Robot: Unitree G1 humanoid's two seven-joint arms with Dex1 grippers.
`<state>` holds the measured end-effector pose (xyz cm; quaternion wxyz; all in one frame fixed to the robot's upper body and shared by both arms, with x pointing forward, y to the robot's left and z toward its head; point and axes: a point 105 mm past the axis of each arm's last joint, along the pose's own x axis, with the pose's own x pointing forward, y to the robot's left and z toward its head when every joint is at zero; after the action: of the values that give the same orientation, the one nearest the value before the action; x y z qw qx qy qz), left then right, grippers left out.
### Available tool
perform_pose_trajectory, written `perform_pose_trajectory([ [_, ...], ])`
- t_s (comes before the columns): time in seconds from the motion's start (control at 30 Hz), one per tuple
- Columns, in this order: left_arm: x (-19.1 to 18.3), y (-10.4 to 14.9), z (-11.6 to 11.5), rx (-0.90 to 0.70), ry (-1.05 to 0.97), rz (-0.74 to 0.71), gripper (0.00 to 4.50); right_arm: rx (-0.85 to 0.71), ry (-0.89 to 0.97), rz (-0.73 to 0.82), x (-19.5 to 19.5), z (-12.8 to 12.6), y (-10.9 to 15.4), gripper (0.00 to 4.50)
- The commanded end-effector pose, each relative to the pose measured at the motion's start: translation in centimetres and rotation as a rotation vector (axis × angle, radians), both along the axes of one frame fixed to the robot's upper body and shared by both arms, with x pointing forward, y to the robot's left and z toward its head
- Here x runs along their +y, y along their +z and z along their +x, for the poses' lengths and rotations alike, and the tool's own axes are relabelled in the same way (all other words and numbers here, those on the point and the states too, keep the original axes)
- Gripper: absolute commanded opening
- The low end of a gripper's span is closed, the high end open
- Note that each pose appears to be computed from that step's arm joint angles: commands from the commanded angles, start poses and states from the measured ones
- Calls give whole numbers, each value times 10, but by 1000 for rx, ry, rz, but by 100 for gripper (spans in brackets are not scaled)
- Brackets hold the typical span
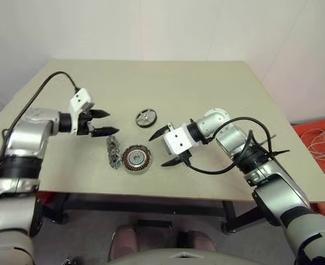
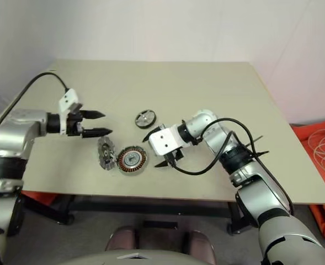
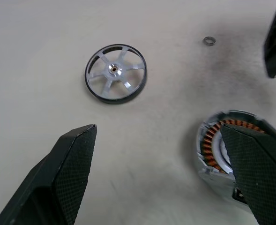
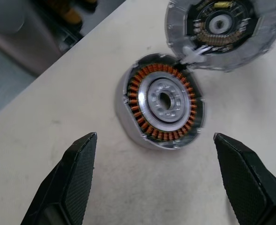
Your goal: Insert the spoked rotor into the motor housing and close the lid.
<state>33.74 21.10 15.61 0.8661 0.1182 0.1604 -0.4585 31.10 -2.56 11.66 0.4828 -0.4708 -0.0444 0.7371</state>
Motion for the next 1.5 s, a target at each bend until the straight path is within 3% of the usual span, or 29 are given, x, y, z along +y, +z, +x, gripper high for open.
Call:
perform_pose_trajectory([
  [0.03,8,8,-28,-39,22,-47,447,-147,119,-73,7,4,4,450],
  [0.17,18,-8,-55,-45,58,-25,447,-247,211,-156,13,8,-6,450],
  [0.27,22,-9,-62,-61,101,-43,447,-272,253,-178,19,9,-11,450],
  [0.5,28,33,-29,-262,220,-134,447,-272,250,-135,35,11,-9,450],
  [0.8,26,41,-23,-261,179,-126,447,-284,199,-105,36,19,-4,450],
  [1.23,76,4,-79,-138,318,-36,447,-406,278,-181,63,22,-5,450],
  [1.5,67,-1,-84,-145,340,-54,447,-458,398,-299,72,16,-17,450],
])
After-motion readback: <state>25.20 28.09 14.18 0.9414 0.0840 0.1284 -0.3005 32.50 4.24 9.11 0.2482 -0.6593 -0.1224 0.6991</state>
